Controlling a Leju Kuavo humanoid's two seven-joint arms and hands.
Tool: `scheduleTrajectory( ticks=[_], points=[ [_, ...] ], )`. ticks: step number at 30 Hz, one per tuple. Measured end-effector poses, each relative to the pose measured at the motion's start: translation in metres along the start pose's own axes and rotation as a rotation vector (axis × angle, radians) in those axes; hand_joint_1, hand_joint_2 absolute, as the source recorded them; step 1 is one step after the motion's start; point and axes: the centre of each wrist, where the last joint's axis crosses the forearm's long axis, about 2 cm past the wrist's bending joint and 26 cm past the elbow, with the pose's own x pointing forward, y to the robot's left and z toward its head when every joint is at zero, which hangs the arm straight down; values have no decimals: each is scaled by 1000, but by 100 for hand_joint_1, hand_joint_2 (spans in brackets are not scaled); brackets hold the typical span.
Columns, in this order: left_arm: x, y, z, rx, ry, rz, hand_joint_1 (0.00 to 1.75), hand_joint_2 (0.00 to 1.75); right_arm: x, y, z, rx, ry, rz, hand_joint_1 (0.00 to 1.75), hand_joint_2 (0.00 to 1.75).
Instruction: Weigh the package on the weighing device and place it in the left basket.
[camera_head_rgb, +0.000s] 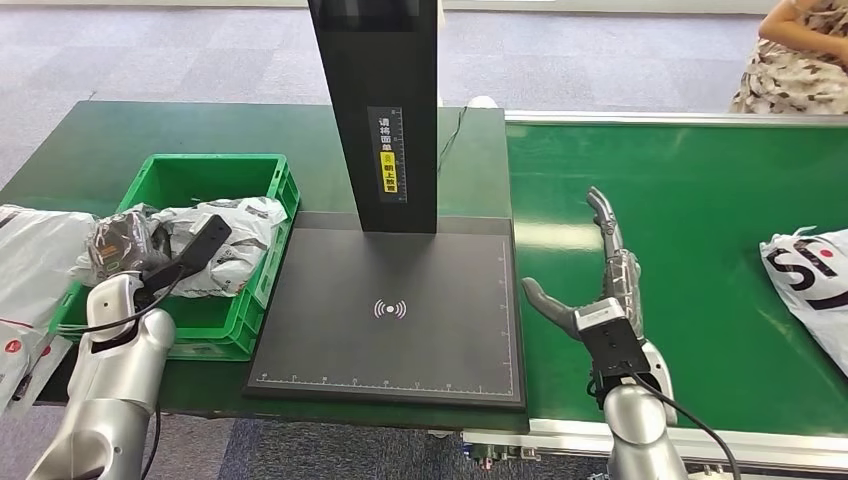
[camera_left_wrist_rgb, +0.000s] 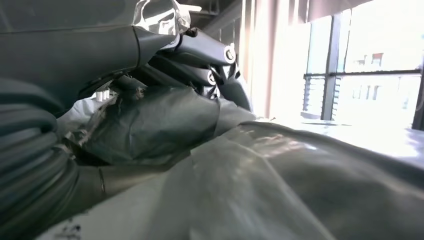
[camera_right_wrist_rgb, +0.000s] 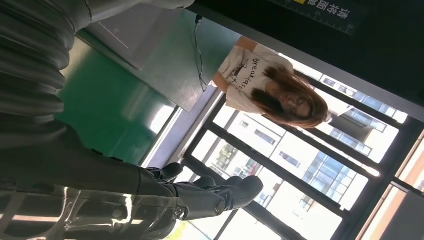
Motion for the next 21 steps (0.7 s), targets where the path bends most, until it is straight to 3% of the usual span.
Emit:
scheduleTrajectory(
  ticks=[7, 15, 21],
  points=[
    [12, -4, 4, 27, -38, 84, 0, 175, -1, 1, 3, 8, 7, -3, 0, 175],
    [16, 15, 15, 334, -133, 409, 0, 175, -1, 2, 6, 2, 3, -6, 0, 175],
    [26, 37, 43, 498, -273, 553, 0, 175, -1, 2, 6, -10, -7, -10, 0, 175]
  ],
)
